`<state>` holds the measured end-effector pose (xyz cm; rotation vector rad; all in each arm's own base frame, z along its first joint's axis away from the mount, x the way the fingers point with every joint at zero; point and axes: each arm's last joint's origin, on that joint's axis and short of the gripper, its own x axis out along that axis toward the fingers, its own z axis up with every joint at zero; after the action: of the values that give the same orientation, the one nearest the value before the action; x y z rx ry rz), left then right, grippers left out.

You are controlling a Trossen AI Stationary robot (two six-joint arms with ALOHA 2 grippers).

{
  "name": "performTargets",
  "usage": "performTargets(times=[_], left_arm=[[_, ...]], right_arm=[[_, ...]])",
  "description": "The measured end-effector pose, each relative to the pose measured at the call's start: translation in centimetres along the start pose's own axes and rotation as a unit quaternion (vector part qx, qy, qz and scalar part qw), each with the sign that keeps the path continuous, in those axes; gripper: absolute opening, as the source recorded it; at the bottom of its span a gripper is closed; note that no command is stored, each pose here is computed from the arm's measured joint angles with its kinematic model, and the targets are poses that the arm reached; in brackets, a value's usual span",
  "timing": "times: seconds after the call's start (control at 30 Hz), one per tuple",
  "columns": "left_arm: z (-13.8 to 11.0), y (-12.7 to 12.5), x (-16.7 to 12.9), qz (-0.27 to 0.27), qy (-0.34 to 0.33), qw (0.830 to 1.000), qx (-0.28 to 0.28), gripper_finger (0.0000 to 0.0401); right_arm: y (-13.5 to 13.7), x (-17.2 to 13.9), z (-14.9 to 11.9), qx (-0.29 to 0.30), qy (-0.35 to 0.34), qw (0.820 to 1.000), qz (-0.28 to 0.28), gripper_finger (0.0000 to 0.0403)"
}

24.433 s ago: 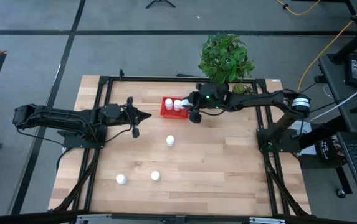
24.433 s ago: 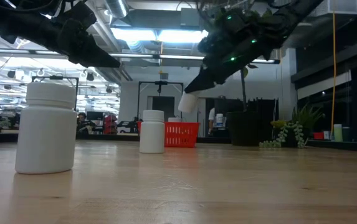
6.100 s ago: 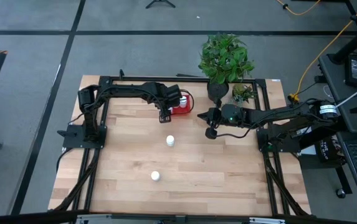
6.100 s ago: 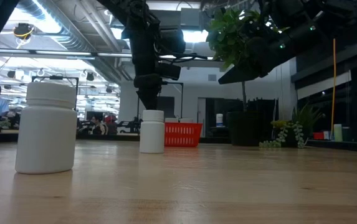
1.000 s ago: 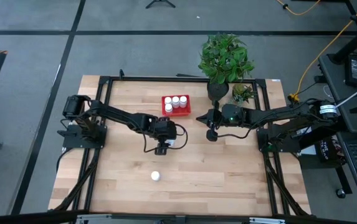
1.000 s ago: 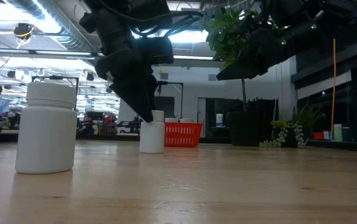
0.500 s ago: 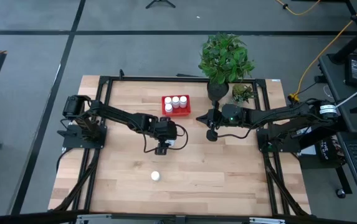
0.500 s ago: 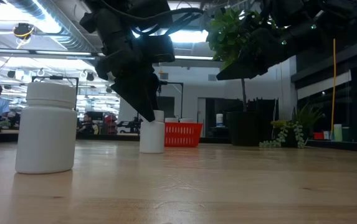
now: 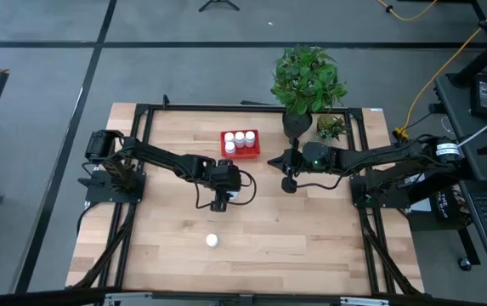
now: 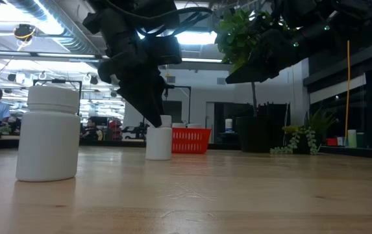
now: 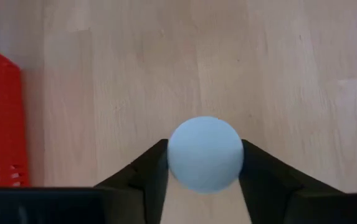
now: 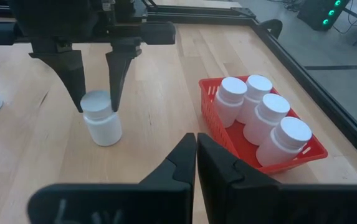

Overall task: Pick and place pill bottles into a basket
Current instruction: Put the white pill bottle into the red bin

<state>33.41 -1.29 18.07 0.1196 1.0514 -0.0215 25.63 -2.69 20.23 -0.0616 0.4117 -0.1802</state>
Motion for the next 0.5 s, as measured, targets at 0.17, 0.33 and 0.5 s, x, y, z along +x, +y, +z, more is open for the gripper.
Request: performTargets(times=[0.17,0.33,0.5], left_arm=[[-0.1,0.0,-0.1,0.0,0.006,1.0,0.01,0.0156],[-0.4,0.0,-1.0,0.0,0.035,0.999,0.013,0.0156],[0.0,0.3,-2.8,0.019,0.043,0.999,0.026,0.0156]], right_arm=[[0.0,0.0,0.0,0.0,-0.001,1.0,0.0,0.002],[0.0,0.0,0.0,0.0,-0.002,1.0,0.0,0.002],[0.0,0.0,0.2,0.001,-0.009,1.0,0.0,0.002]])
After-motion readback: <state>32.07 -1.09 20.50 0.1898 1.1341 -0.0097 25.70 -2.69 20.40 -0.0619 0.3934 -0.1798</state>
